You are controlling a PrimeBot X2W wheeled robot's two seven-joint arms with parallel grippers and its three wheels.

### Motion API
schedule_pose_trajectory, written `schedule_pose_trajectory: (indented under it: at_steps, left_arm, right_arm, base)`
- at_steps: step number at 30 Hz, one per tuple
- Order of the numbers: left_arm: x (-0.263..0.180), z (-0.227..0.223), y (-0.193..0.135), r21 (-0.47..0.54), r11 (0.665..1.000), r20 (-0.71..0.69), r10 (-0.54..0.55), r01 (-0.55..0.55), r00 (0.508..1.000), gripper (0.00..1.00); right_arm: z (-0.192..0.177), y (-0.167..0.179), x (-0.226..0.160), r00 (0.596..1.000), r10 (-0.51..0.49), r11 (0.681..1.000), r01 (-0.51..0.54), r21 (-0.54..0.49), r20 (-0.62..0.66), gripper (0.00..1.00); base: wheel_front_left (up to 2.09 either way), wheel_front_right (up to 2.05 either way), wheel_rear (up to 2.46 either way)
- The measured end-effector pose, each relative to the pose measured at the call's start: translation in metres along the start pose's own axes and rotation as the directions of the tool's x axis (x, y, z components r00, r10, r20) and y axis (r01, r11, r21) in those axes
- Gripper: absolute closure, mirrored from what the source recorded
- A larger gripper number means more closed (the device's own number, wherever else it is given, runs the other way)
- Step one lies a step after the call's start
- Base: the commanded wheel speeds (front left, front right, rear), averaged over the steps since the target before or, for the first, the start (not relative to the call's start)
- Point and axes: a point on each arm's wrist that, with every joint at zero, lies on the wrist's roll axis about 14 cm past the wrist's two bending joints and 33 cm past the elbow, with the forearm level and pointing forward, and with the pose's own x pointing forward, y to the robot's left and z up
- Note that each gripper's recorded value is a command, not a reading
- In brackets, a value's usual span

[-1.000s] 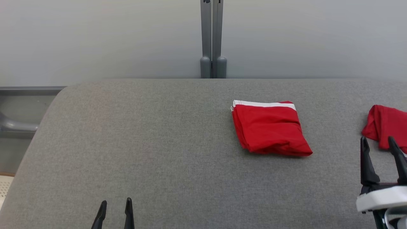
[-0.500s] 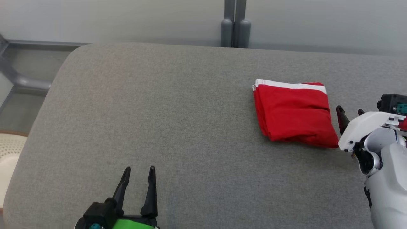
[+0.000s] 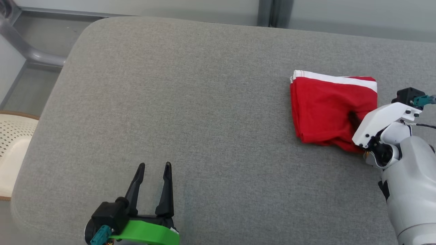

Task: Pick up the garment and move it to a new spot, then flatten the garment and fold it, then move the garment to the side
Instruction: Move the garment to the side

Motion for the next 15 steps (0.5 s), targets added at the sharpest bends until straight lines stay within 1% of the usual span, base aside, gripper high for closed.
schedule_pose_trajectory:
  at_steps: [2, 5, 8, 11, 13, 15]
  left_arm:
    - [0.007, 0.003, -0.004, 0.002, 1.0, 0.008, -0.011, 0.011, 1.0, 0.0]
    - [0.014, 0.002, -0.01, 0.0, 0.999, 0.007, -0.033, 0.033, 0.999, 0.0]
    - [0.022, -0.002, -0.018, 0.004, 0.998, -0.003, -0.063, 0.063, 0.998, 0.0]
    - [0.032, -0.006, -0.019, -0.005, 0.998, -0.013, -0.069, 0.069, 0.998, 0.0]
    - [0.041, -0.004, -0.017, -0.01, 0.998, -0.007, -0.058, 0.058, 0.998, 0.0]
    - [0.049, -0.006, -0.019, -0.022, 0.998, -0.009, -0.061, 0.06, 0.998, 0.0]
  right_arm:
    - [0.012, -0.003, -0.002, 0.999, 0.003, 1.0, -0.004, 0.009, 0.033, 1.0]
    - [0.047, -0.017, -0.013, 0.995, -0.016, 0.997, 0.024, -0.078, 0.095, 1.0]
    - [0.086, -0.056, -0.035, 0.984, -0.087, 0.984, 0.109, -0.143, 0.154, 1.0]
    - [0.121, -0.105, -0.066, 0.964, -0.184, 0.962, 0.217, -0.166, 0.193, 1.0]
    - [0.135, -0.134, -0.083, 0.946, -0.252, 0.942, 0.287, -0.171, 0.203, 1.0]
    - [0.14, -0.161, -0.096, 0.929, -0.317, 0.922, 0.349, -0.166, 0.189, 1.0]
  base:
    - [0.0, 0.0, 0.0]
    - [0.0, 0.0, 0.0]
    - [0.0, 0.0, 0.0]
    - [0.0, 0.0, 0.0]
    - [0.0, 0.0, 0.0]
    - [0.0, 0.0, 0.0]
